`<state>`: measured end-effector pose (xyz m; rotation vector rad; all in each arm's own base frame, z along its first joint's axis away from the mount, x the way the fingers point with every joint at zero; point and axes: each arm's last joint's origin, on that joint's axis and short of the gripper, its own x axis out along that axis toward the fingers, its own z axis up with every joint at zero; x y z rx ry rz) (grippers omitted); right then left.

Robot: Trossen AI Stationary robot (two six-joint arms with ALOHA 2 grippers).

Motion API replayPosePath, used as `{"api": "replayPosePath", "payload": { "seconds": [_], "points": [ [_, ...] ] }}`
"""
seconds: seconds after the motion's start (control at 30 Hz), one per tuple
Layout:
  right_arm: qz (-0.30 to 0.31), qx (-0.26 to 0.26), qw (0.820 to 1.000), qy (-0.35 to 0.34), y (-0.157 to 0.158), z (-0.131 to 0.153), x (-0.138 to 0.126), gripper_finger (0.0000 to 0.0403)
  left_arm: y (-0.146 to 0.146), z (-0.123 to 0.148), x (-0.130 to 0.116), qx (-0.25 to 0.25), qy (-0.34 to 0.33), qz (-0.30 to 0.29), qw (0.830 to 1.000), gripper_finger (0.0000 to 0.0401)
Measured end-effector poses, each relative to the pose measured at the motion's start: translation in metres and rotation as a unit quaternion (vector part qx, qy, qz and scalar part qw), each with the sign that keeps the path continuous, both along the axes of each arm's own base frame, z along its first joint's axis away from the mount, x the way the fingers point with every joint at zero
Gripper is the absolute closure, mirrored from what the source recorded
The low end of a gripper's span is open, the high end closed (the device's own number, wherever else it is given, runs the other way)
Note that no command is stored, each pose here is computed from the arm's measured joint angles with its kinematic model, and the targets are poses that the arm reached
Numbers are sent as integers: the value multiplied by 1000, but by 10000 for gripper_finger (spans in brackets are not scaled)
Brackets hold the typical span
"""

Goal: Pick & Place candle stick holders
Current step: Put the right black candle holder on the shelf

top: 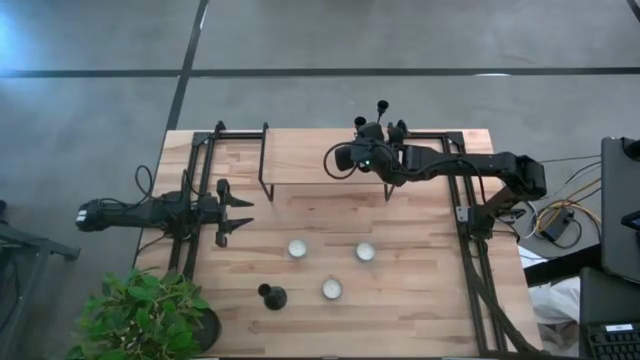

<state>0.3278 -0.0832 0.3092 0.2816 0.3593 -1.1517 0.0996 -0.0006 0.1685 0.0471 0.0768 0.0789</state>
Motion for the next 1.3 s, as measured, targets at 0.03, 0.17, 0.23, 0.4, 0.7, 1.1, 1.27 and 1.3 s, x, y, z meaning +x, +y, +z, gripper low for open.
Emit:
{"api": "replayPosePath", "payload": {
  "seconds": [0.03, 0.17, 0.23, 0.4, 0.7, 1.1, 1.27, 1.3],
  "points": [
    [1, 1, 1000, 0, -1, 0, 0, 392, 0, 0, 0, 0, 0, 0, 1000, 199],
    [7, 8, 1000, 4, -3, -2, -1, 392, 0, 0, 0, 0, 0, 0, 1000, 199],
    [7, 8, 1000, 5, -3, -3, -1, 392, 0, 0, 0, 0, 0, 0, 1000, 199],
    [11, 11, 1000, 7, -5, -4, -1, 392, 0, 0, 0, 0, 0, 0, 1000, 199],
    [6, 12, 1000, 8, -9, -5, -2, 392, 0, 0, 0, 0, 0, 0, 1000, 199],
    [15, 16, 1000, -9, -10, -15, -1, 392, 0, 0, 0, 0, 0, 0, 1000, 199],
    [16, 15, 1000, -6, -10, -16, -1, 392, 0, 0, 0, 0, 0, 0, 1000, 199],
    [16, 15, 1000, -5, -10, -17, -1, 392, 0, 0, 0, 0, 0, 0, 1000, 199]
  ]
}}
